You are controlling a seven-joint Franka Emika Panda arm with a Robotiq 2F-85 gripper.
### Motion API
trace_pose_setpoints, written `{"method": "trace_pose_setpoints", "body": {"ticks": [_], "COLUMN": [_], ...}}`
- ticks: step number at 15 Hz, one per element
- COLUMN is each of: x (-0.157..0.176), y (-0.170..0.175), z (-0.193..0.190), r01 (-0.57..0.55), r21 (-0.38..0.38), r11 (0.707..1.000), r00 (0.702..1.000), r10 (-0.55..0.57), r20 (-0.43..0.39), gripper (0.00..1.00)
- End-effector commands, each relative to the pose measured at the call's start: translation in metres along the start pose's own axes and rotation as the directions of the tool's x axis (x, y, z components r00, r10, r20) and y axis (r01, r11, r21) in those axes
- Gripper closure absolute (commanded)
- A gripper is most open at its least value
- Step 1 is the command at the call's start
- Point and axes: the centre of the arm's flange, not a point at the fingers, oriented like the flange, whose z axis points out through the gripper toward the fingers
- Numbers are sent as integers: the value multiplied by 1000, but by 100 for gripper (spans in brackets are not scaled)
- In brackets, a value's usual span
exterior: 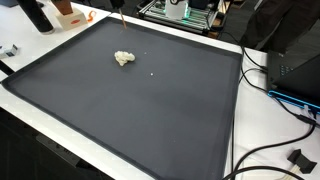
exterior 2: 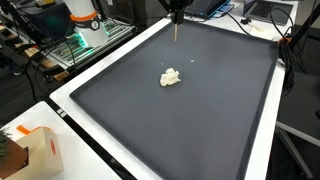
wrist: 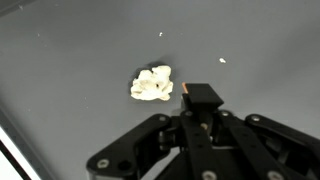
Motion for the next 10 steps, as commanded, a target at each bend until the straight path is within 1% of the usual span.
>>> {"method": "trace_pose_setpoints", "body": {"ticks": [1, 3, 4, 6, 10], "x": [0, 0, 4, 13, 31], "y": [0, 0, 1, 3, 5], "z": [0, 0, 1, 5, 15], "r01": [0, 0, -15, -84, -205], "r21": [0, 0, -4, -33, -95], "r11": [1000, 1000, 1000, 996, 974], "r00": [1000, 1000, 1000, 996, 974], "r10": [0, 0, 15, 83, 194], "r20": [0, 0, 0, -28, -114], "gripper": [87, 87, 97, 97, 97]}}
